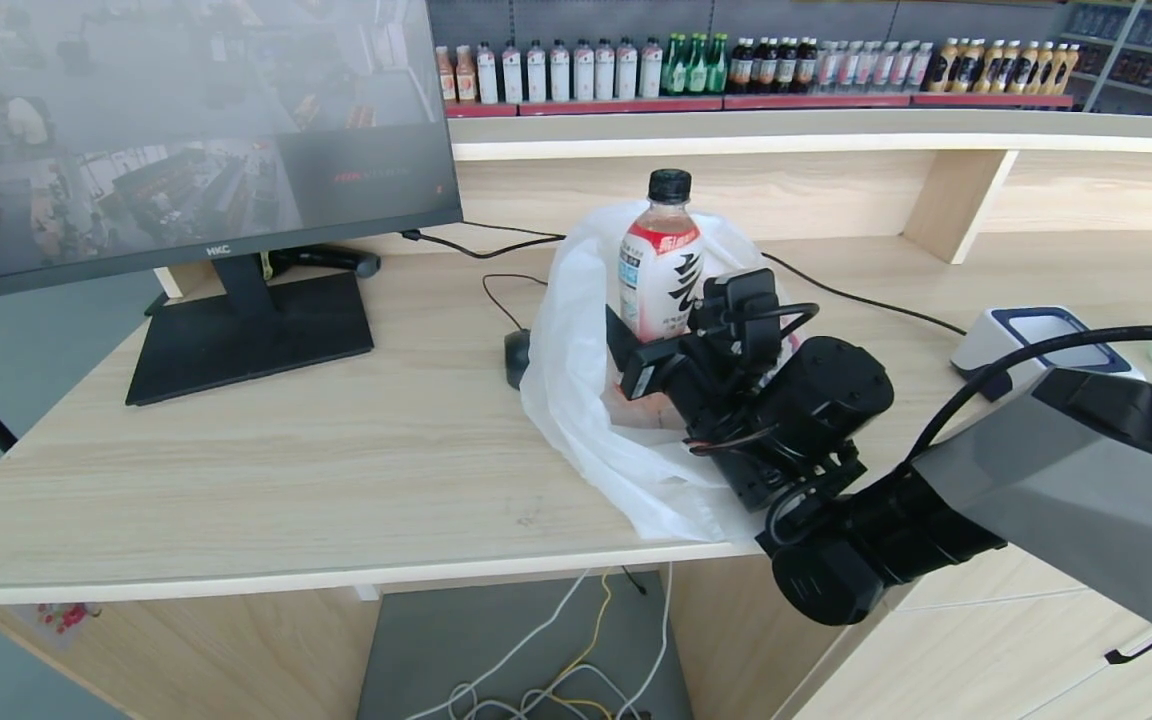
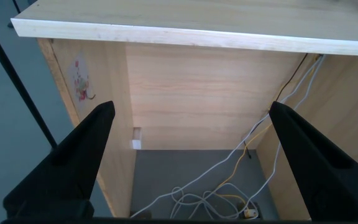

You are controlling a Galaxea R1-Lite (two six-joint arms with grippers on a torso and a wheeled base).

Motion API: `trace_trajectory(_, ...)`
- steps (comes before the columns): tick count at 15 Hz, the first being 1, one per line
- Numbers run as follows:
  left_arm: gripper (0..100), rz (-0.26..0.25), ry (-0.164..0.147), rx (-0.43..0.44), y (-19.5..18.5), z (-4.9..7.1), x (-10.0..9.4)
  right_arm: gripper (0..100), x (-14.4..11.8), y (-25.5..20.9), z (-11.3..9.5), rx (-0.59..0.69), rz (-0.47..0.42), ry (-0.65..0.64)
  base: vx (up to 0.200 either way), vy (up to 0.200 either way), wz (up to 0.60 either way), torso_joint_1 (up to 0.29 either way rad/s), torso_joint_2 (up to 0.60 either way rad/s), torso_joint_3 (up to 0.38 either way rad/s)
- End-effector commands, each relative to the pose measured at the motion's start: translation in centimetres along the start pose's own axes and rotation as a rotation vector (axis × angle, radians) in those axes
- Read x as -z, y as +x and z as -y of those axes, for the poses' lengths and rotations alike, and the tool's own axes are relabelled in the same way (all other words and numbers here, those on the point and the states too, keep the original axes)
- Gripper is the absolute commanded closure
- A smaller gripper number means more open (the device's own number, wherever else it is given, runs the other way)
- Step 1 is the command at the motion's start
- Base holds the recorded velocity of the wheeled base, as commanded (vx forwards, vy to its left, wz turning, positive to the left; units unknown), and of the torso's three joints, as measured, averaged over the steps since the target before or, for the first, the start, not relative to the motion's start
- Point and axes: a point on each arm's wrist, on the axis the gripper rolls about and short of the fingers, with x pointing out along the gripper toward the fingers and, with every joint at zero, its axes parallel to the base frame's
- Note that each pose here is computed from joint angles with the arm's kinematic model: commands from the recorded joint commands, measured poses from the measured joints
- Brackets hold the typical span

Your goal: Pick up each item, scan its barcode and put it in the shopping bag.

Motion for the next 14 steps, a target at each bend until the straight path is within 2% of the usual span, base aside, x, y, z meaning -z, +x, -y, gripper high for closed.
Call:
trace_trajectory(1, 0, 0.0, -0.001, 0.0, 0.0, 0.0, 0.0, 0, -0.3, 0.0, 0.0, 0.002, 0.008, 0.002, 0.0, 0.0, 0.0, 0.0, 0.0, 0.0)
trace_trajectory(8, 0, 0.0, -0.001, 0.0, 0.0, 0.0, 0.0, 0, -1.2, -0.9, 0.2, -0.003, -0.006, 0.012, 0.0, 0.0, 0.0, 0.0, 0.0, 0.0)
trace_trajectory(14, 0, 0.0, -0.001, 0.0, 0.0, 0.0, 0.0, 0, -4.2, -2.9, 0.5, -0.009, 0.001, 0.014, 0.0, 0.0, 0.0, 0.0, 0.0, 0.0)
